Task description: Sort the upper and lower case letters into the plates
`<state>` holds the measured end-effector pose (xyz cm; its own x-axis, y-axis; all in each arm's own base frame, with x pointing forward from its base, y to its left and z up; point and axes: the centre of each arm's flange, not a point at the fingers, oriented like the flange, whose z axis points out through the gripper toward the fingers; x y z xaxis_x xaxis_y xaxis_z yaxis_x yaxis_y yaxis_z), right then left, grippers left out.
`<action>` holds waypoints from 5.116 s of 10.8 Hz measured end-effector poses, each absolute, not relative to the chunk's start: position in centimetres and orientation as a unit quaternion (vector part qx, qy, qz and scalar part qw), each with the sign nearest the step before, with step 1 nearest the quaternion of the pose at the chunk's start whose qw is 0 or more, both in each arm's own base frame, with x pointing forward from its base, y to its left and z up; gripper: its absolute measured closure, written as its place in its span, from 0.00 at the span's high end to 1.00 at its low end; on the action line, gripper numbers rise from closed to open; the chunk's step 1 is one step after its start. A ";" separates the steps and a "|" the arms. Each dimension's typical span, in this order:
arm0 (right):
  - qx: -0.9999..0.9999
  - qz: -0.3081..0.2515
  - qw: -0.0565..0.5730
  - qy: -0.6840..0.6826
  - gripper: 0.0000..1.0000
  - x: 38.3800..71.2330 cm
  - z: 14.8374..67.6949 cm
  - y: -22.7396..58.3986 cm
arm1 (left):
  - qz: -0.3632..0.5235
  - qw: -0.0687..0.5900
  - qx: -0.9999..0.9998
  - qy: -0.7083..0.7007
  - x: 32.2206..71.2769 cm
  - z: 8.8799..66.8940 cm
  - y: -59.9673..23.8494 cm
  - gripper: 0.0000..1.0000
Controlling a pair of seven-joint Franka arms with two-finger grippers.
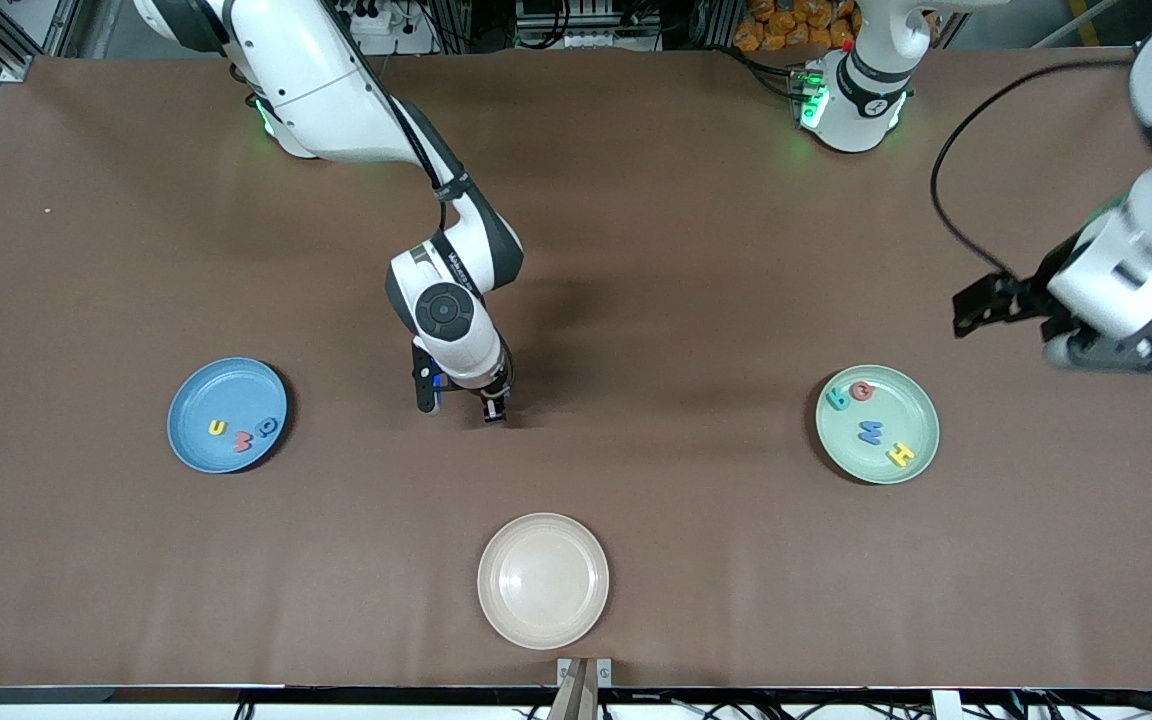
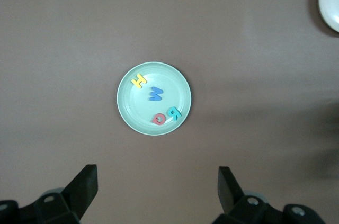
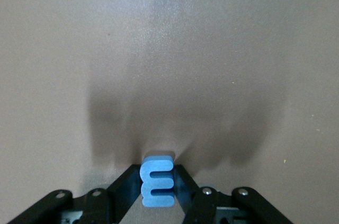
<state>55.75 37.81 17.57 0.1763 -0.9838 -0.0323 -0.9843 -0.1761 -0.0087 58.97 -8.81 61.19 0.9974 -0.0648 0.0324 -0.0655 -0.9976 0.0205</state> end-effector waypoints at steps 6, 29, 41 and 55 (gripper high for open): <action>-0.781 -0.010 -0.010 0.624 0.33 58.3 21.1 34.0 | -0.012 0.008 0.999 -0.037 55.2 64.5 -8.7 1.00; -0.970 0.089 -0.077 0.215 1.00 58.7 34.1 -2.3 | -0.003 -0.007 1.000 -0.026 55.1 66.0 -7.7 1.00; -0.999 0.004 -0.006 -0.038 1.00 56.3 59.8 0.3 | -0.003 -0.007 1.000 -0.022 54.6 66.4 -7.1 1.00; -0.998 0.031 -0.003 -0.047 1.00 54.4 65.2 1.3 | -0.010 0.023 1.000 -0.011 55.0 64.3 -6.2 1.00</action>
